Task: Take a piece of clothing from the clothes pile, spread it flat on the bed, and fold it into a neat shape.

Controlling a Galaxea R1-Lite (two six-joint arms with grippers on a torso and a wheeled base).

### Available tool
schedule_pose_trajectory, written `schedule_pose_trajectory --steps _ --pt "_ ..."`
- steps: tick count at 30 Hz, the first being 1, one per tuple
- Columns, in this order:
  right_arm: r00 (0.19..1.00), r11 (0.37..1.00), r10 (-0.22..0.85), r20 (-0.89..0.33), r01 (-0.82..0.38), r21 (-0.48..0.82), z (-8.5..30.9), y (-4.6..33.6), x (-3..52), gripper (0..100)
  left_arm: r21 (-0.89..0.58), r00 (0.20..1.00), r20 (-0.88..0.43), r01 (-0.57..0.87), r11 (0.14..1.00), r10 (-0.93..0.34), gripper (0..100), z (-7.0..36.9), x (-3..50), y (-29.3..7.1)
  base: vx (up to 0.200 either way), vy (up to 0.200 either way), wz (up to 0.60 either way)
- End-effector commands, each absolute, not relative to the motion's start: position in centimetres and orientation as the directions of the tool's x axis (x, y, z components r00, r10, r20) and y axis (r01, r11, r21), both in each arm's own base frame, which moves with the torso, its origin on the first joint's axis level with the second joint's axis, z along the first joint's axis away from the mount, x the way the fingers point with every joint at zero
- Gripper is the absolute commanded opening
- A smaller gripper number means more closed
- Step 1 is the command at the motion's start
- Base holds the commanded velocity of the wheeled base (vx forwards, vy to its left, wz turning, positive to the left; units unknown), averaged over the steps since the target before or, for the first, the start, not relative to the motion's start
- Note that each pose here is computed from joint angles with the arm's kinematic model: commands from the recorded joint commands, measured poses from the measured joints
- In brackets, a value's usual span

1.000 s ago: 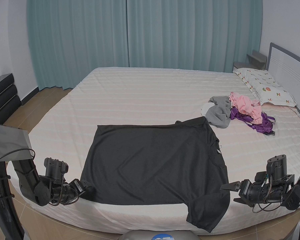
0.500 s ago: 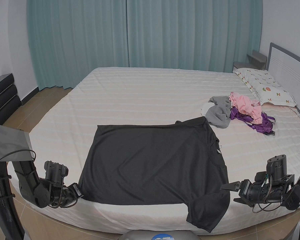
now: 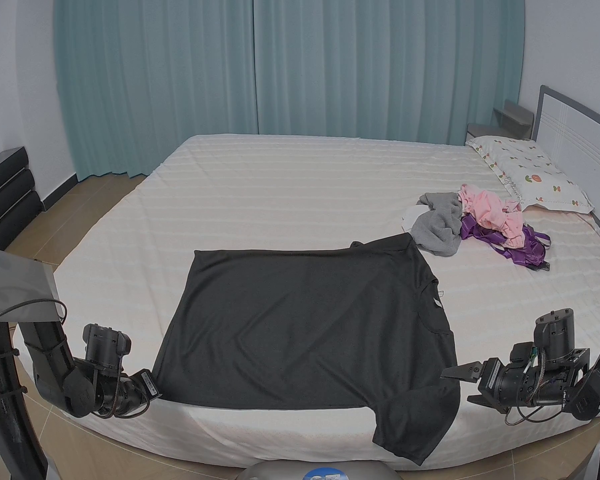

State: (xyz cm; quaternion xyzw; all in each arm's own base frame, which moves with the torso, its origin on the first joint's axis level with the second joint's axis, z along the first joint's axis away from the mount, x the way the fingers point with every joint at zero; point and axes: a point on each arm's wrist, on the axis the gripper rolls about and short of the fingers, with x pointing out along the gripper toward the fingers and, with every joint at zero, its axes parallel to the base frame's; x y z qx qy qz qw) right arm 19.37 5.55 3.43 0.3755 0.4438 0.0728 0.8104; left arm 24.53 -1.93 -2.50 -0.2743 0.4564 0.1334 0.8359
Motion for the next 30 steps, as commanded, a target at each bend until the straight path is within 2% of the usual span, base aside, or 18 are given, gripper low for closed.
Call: schedule_pose_trajectory --steps 1,6,7,14,19,30 --pt "0.594 0.708 0.451 -0.666 0.216 0.672 3.4 5.6 19.4 100 -0.333 0.542 -0.84 -0.476 0.814 -0.026 0 -2.6 24.5 -1.9 0.0 0.0 0.0" --pt "0.594 0.707 0.452 -0.666 0.216 0.673 3.4 5.6 19.4 100 -0.331 0.541 -0.841 -0.474 0.816 -0.026 0 -2.7 24.4 -1.9 0.0 0.0 0.0" --pt "0.594 0.707 0.452 -0.666 0.216 0.673 3.4 5.6 19.4 100 -0.331 0.541 -0.841 -0.474 0.816 -0.026 100 -2.7 24.4 -1.9 0.0 0.0 0.0" --pt "0.594 0.707 0.452 -0.666 0.216 0.673 3.4 5.6 19.4 100 -0.363 0.559 -0.827 -0.455 0.814 -0.056 100 -2.4 24.8 -2.0 0.0 0.0 0.0" --pt "0.595 0.707 0.452 -0.665 0.215 0.674 3.4 5.6 19.4 100 -0.417 0.561 -0.817 -0.417 0.808 -0.132 100 -2.4 25.2 -2.4 0.0 0.0 0.0" --pt "0.617 0.701 0.455 -0.643 0.197 0.685 3.5 5.6 19.4 100 -0.4 0.577 -0.812 -0.433 0.808 -0.092 100 -3.3 27.1 -2.5 0.0 0.0 0.0"
